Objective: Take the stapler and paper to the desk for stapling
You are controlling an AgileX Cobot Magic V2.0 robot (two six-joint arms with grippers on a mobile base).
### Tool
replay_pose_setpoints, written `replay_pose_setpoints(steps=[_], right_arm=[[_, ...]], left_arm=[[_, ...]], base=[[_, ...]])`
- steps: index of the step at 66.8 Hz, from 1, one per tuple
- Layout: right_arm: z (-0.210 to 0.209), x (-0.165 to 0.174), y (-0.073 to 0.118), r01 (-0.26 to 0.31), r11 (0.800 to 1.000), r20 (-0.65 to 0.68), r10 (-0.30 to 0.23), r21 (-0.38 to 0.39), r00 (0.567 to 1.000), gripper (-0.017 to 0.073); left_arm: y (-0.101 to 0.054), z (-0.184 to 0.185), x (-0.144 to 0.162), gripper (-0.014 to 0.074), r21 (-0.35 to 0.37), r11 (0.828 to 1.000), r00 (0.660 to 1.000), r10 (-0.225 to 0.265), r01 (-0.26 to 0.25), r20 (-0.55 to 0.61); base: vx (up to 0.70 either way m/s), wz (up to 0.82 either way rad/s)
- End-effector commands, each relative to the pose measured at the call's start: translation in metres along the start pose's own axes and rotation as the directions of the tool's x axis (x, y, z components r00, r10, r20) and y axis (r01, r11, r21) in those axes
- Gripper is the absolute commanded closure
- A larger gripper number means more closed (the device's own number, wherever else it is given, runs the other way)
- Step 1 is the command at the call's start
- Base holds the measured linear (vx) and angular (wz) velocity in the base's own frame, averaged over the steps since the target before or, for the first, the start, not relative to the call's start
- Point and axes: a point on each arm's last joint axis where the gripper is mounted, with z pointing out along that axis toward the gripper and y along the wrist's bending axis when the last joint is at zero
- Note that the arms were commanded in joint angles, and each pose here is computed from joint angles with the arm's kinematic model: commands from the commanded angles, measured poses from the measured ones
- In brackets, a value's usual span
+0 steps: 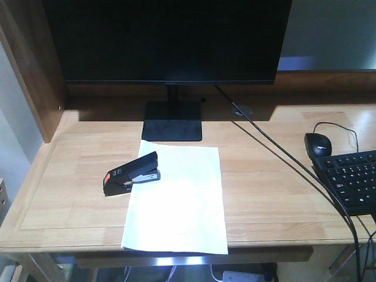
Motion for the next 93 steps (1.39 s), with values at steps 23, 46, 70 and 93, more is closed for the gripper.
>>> replay_pose_setpoints(steps=[23, 46, 70, 93], right_arm=[[0.001, -0.008, 0.000, 0.021, 1.000, 0.017, -0.021, 0.008, 1.000, 0.0568], [0.001, -0.008, 0.000, 0.019, 1.000, 0.017, -0.020, 0.008, 1.000, 0.0568], [0.001, -0.008, 0.000, 0.019, 1.000, 0.017, -0.020, 0.008, 1.000, 0.0568], [0.001, -0.008, 0.000, 0.019, 1.000, 0.017, -0.020, 0.008, 1.000, 0.0568]], left_arm=[[-0.006, 0.028, 0.057, 0.0601, 0.022, 1.000, 0.987, -0.002, -0.002, 0.161], [-0.003, 0.026, 0.057, 0.0601, -0.022, 0.995, 0.981, -0.096, 0.101, 0.170], [-0.001, 0.026, 0.057, 0.0601, -0.061, 0.995, 0.983, -0.061, 0.072, 0.171], [-0.001, 0.027, 0.063, 0.0601, -0.063, 0.995, 0.992, -0.065, 0.072, 0.105]], base=[[0.00, 0.00], [0.00, 0.00], [0.00, 0.00], [0.00, 0.00]])
